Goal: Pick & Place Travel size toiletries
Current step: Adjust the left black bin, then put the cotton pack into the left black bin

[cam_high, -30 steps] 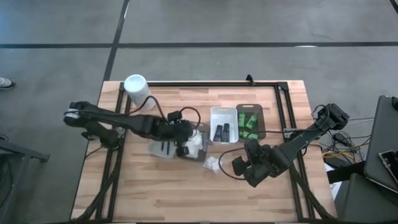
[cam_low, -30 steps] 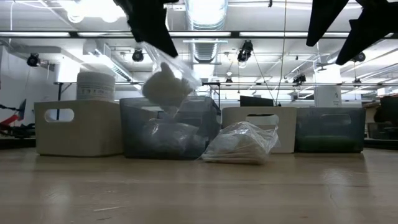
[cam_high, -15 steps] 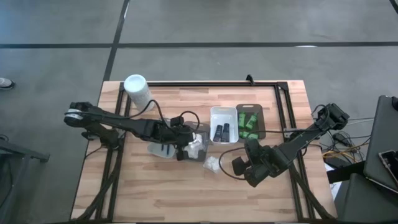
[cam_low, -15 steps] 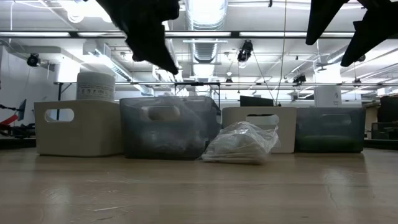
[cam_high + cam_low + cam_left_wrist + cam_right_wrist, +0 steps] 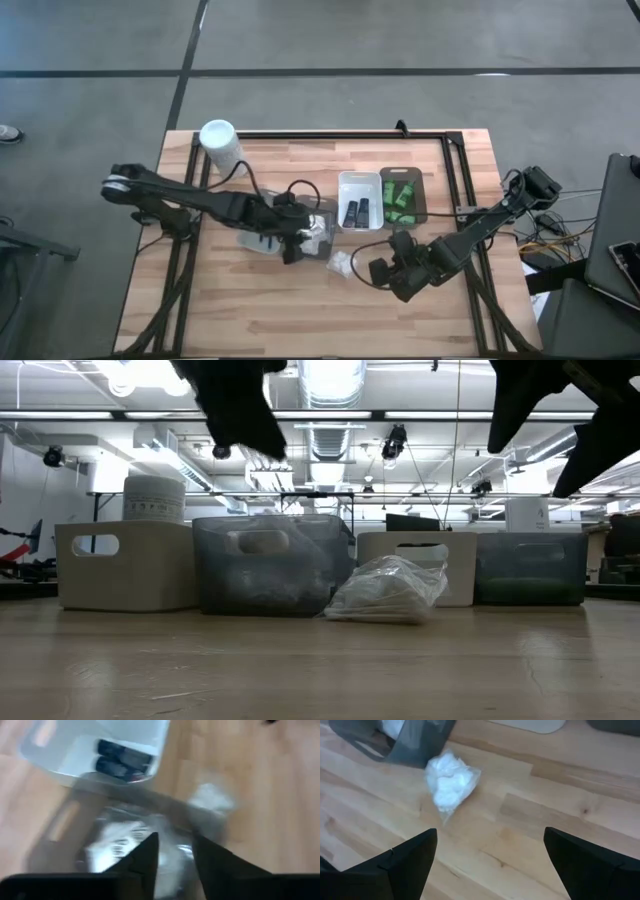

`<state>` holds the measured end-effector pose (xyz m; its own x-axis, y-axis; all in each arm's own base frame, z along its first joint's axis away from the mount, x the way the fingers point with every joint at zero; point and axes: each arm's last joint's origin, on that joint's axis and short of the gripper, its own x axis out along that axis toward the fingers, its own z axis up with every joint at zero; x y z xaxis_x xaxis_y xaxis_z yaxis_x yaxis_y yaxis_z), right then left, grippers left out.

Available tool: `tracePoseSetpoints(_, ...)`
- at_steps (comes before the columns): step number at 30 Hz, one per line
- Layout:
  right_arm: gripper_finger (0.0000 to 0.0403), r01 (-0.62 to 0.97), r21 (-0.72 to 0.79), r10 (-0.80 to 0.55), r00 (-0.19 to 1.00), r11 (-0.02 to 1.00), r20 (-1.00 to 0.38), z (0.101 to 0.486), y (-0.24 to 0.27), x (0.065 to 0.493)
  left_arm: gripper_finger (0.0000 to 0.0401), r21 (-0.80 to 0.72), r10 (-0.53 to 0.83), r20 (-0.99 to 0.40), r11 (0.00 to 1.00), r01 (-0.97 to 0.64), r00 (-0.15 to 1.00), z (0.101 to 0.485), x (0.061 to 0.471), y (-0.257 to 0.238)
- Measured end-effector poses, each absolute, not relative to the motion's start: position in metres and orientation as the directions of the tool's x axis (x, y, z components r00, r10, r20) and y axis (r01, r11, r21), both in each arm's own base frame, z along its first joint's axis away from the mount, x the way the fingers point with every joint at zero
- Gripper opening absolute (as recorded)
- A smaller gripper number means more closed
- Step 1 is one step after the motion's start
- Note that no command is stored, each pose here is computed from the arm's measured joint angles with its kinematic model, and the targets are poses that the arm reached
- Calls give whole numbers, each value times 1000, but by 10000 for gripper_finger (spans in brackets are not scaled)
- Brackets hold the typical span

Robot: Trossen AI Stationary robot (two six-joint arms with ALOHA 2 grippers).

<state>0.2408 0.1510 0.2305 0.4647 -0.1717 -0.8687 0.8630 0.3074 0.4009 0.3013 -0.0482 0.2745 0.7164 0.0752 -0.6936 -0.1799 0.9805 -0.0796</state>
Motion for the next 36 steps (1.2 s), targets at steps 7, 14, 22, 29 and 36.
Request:
tracePoseSetpoints(7,364,860,397,-173,465,322,-868,230,151,240,165,-319,-327,-736,940,123,593,275,292,-87)
tracePoseSetpoints(14,364,857,388,-178,463,338,-868,230,150,240,111,-248,-333,-800,941,231,499,231,297,-117)
tracePoseSetpoints(22,363,859,388,-179,462,336,-869,229,150,240,83,-115,-187,-832,979,167,522,191,331,-105)
tracePoseSetpoints(29,364,863,392,-179,461,319,-869,229,150,240,83,90,89,-820,996,-27,565,186,347,-71)
tracePoseSetpoints(36,363,867,390,-178,456,309,-872,229,150,240,83,-38,-70,-729,997,62,681,224,354,-72)
